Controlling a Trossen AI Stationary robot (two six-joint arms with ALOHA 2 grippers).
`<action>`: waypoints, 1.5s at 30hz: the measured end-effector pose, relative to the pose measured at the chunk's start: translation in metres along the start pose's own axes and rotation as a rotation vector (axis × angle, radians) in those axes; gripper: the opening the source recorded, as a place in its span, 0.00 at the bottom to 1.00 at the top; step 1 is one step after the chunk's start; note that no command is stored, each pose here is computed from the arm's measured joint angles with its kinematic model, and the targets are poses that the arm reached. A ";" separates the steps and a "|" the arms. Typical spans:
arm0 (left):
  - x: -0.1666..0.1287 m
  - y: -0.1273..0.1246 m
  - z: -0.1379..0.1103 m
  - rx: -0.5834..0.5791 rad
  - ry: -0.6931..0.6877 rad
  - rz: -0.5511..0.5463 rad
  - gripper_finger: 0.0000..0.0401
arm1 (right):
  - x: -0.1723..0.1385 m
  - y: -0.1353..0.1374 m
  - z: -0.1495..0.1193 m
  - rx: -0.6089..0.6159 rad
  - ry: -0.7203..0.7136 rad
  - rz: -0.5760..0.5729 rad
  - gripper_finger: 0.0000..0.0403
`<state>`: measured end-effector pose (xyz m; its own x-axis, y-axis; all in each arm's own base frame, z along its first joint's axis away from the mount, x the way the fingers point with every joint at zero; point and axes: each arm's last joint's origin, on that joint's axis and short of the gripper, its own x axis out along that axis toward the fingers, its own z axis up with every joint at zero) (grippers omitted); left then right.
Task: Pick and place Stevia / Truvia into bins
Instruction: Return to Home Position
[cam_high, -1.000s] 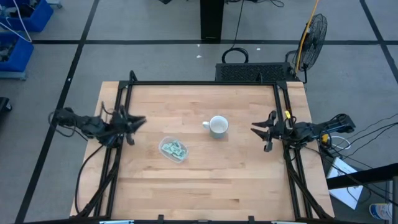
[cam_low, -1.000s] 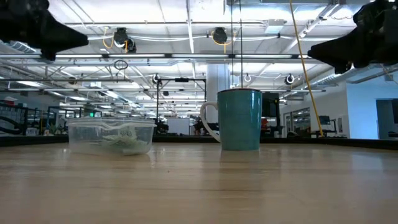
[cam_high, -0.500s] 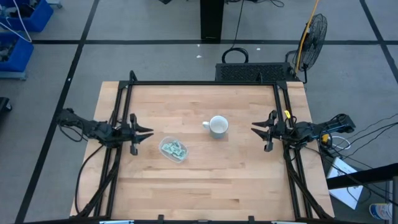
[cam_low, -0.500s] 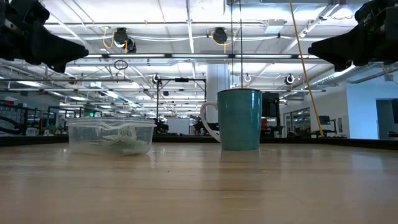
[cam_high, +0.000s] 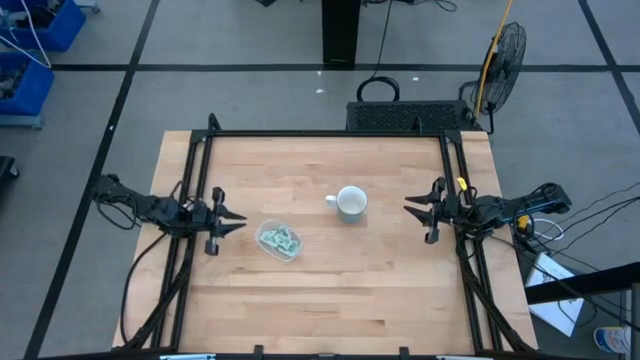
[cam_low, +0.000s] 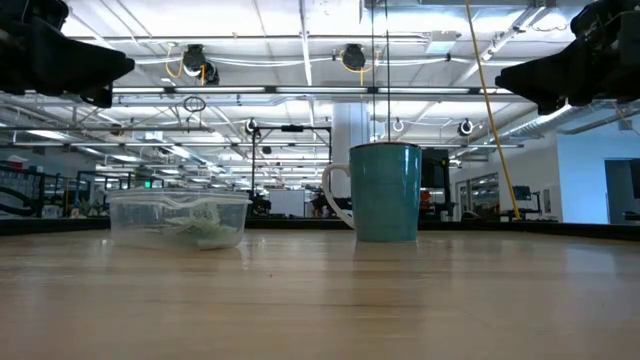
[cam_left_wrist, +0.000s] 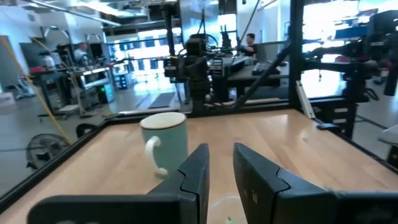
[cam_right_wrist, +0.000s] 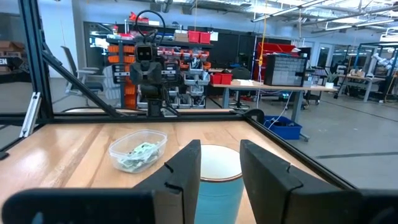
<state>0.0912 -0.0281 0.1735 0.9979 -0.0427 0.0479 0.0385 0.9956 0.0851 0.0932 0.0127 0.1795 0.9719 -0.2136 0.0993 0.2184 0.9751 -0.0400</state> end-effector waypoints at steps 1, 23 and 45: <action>0.000 0.000 0.000 -0.006 0.001 -0.009 0.20 | 0.000 0.000 0.000 0.000 0.000 0.000 0.26; 0.000 -0.001 0.000 -0.037 -0.011 -0.023 0.20 | 0.000 0.000 0.000 0.000 0.000 0.000 0.26; 0.000 -0.001 0.001 -0.040 -0.015 -0.021 0.20 | 0.000 0.000 0.000 0.000 0.000 0.000 0.26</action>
<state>0.0913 -0.0288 0.1743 0.9960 -0.0650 0.0612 0.0622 0.9970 0.0468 0.0932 0.0127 0.1794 0.9720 -0.2132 0.0988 0.2180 0.9751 -0.0401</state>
